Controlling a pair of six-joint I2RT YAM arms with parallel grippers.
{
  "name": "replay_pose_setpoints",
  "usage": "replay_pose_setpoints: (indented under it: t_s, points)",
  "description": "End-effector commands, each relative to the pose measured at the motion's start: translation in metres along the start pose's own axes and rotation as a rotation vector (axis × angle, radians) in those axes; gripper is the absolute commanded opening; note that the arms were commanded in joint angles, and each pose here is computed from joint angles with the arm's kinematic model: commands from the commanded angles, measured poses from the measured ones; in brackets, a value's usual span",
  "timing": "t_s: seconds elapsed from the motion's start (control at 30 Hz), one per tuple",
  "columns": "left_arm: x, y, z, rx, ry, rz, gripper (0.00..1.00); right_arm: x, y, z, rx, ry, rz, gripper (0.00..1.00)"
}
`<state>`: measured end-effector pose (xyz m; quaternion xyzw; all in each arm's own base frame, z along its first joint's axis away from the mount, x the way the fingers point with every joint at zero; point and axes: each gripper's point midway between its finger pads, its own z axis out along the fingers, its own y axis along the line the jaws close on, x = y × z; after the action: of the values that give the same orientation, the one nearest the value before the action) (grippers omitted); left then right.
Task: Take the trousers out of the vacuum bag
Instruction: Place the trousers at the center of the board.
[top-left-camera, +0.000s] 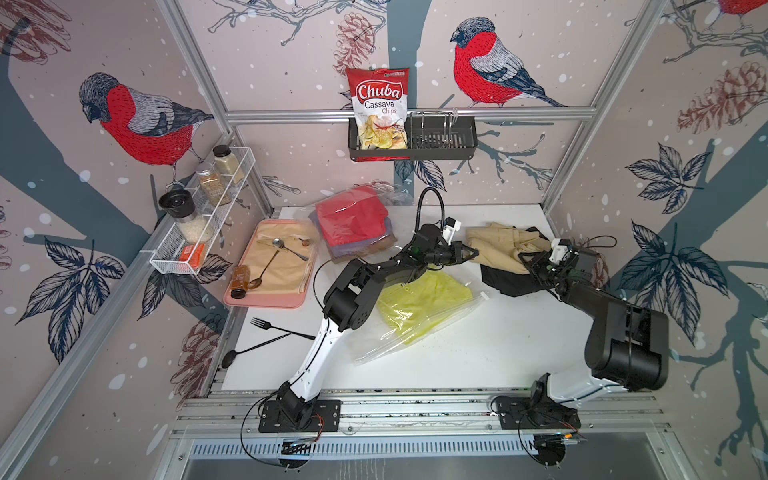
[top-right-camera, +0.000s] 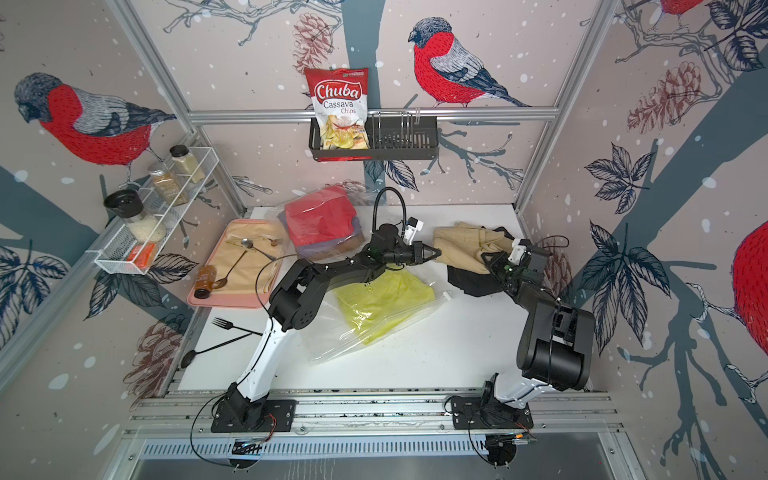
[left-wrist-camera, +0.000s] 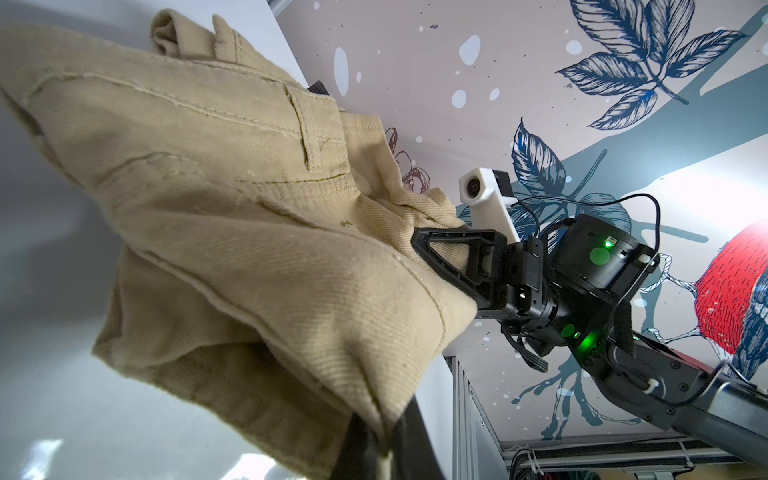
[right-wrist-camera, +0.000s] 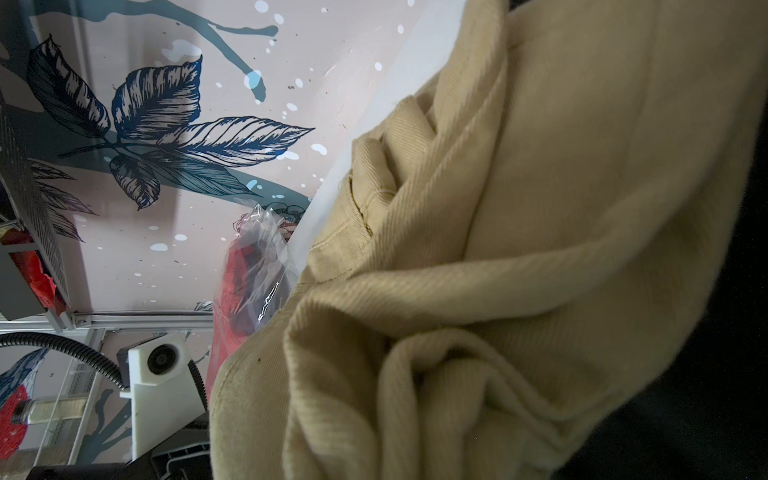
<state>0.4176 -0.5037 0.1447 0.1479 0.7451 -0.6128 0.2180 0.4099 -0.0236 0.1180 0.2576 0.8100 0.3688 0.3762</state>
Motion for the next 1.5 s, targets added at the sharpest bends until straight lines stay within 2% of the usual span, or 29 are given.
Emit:
replay_pose_setpoints:
  t_s: [0.0,0.1,0.2,0.43,0.5,0.57,0.7,0.9,1.0,1.17,1.23,1.3,1.37,1.47]
  points:
    - [-0.026,0.005,-0.011,-0.036,-0.099,0.025,0.00,-0.002,-0.018,-0.012,0.062,-0.027,0.048,0.44]
    - [-0.020,0.010,-0.012,-0.037,-0.094,0.011,0.00,-0.015,-0.026,-0.024,0.092,-0.070,0.060,0.62]
    - [-0.016,0.012,-0.012,-0.032,-0.090,-0.004,0.00,-0.026,-0.035,-0.035,0.128,-0.101,0.077,0.74]
    - [-0.005,0.009,-0.005,-0.014,-0.063,-0.015,0.00,-0.036,-0.045,-0.037,0.098,-0.112,0.105,0.79]
    - [-0.002,0.010,-0.004,-0.017,-0.056,-0.017,0.04,-0.036,-0.043,-0.032,0.071,-0.096,0.109,0.79]
    - [-0.001,0.010,-0.005,-0.022,-0.051,-0.014,0.14,-0.038,-0.037,-0.027,0.026,-0.092,0.101,0.82]
    - [-0.001,0.010,-0.008,-0.038,-0.046,-0.006,0.47,-0.039,-0.032,-0.016,-0.024,-0.071,0.097,0.86]
    - [-0.002,0.016,-0.019,-0.081,-0.040,0.008,0.82,-0.032,-0.035,-0.001,-0.025,-0.035,0.086,0.87]
    - [-0.007,0.020,-0.023,-0.093,-0.041,0.010,0.91,-0.025,-0.042,0.006,0.026,-0.011,0.069,0.87]
    - [-0.013,0.025,-0.018,-0.106,-0.025,0.029,0.92,-0.016,-0.050,0.018,0.120,0.029,0.013,0.87]
    - [-0.013,0.026,-0.016,-0.105,-0.020,0.030,0.92,-0.013,-0.054,0.022,0.167,0.050,-0.009,0.85]
    - [-0.013,0.027,-0.014,-0.099,-0.015,0.026,0.92,-0.014,-0.057,0.023,0.204,0.046,-0.022,0.78]
    - [-0.011,0.028,-0.014,-0.096,-0.013,0.022,0.92,-0.020,-0.056,0.021,0.214,0.031,-0.034,0.65]
    - [-0.010,0.029,-0.013,-0.096,-0.012,0.020,0.91,-0.032,-0.051,0.020,0.226,0.021,-0.058,0.36]
